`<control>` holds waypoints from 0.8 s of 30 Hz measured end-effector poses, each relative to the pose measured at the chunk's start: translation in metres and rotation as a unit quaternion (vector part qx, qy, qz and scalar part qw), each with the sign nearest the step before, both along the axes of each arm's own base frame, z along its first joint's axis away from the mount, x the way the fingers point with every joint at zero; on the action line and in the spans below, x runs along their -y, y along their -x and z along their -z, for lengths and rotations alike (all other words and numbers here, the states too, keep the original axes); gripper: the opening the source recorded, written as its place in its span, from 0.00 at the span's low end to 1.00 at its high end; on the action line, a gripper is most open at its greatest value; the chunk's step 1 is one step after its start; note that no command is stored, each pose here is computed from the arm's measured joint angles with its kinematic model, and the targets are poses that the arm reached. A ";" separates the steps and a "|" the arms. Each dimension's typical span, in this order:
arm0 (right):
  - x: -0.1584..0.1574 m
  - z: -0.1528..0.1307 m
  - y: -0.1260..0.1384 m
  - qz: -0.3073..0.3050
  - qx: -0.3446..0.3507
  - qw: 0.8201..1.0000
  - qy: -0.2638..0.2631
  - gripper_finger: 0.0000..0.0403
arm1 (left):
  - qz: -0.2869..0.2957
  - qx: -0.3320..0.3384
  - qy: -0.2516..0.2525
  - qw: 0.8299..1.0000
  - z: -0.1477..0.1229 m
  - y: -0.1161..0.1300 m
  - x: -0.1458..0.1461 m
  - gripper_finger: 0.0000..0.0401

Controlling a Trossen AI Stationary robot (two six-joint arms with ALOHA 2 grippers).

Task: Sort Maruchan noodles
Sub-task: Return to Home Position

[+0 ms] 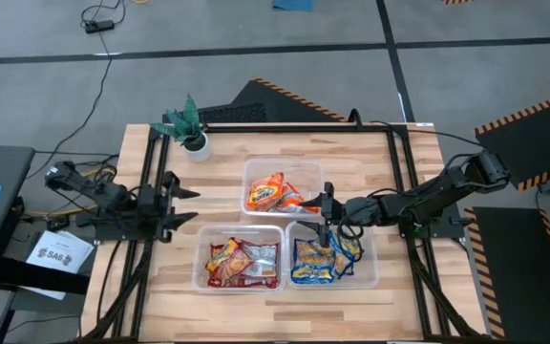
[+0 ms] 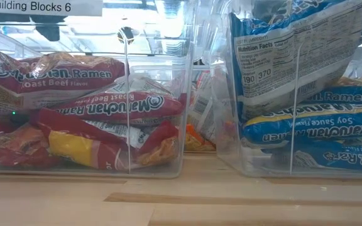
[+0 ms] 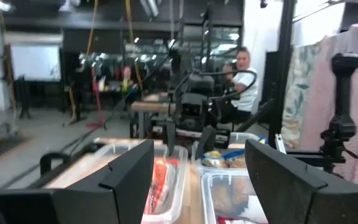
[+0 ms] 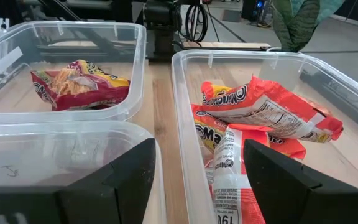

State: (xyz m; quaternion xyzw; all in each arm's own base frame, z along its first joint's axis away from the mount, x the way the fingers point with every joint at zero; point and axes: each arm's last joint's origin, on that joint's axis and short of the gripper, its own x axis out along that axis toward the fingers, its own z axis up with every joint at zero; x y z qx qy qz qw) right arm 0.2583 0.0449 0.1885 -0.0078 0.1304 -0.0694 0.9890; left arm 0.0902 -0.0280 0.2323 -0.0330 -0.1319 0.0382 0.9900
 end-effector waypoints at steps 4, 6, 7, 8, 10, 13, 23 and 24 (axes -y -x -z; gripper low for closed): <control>0.000 0.000 0.000 0.000 0.000 1.000 0.000 0.66 | 0.010 0.016 -0.006 1.000 0.015 0.005 -0.002 0.59; 0.000 0.000 0.000 0.000 0.000 1.000 0.000 0.66 | 0.005 0.021 -0.006 1.000 0.025 0.007 -0.003 0.59; 0.000 0.000 0.000 0.000 0.000 1.000 0.000 0.66 | 0.000 0.022 -0.004 1.000 0.029 0.007 -0.003 0.59; 0.000 0.000 0.000 0.000 0.000 1.000 0.000 0.66 | -0.012 0.023 0.000 1.000 0.032 0.006 -0.003 0.59; 0.000 0.000 0.000 0.000 0.001 1.000 0.000 0.66 | -0.025 0.013 0.005 1.000 0.035 0.005 -0.004 0.59; 0.000 0.000 0.000 0.000 0.001 1.000 -0.001 0.66 | -0.038 0.018 0.012 0.999 0.034 0.005 -0.005 0.59; 0.000 0.000 0.000 0.000 0.001 1.000 -0.001 0.66 | -0.038 0.036 -0.007 0.999 0.030 0.007 -0.005 0.59; 0.000 0.000 0.000 0.000 0.001 1.000 -0.001 0.66 | -0.036 0.031 -0.006 0.999 0.031 0.006 -0.005 0.59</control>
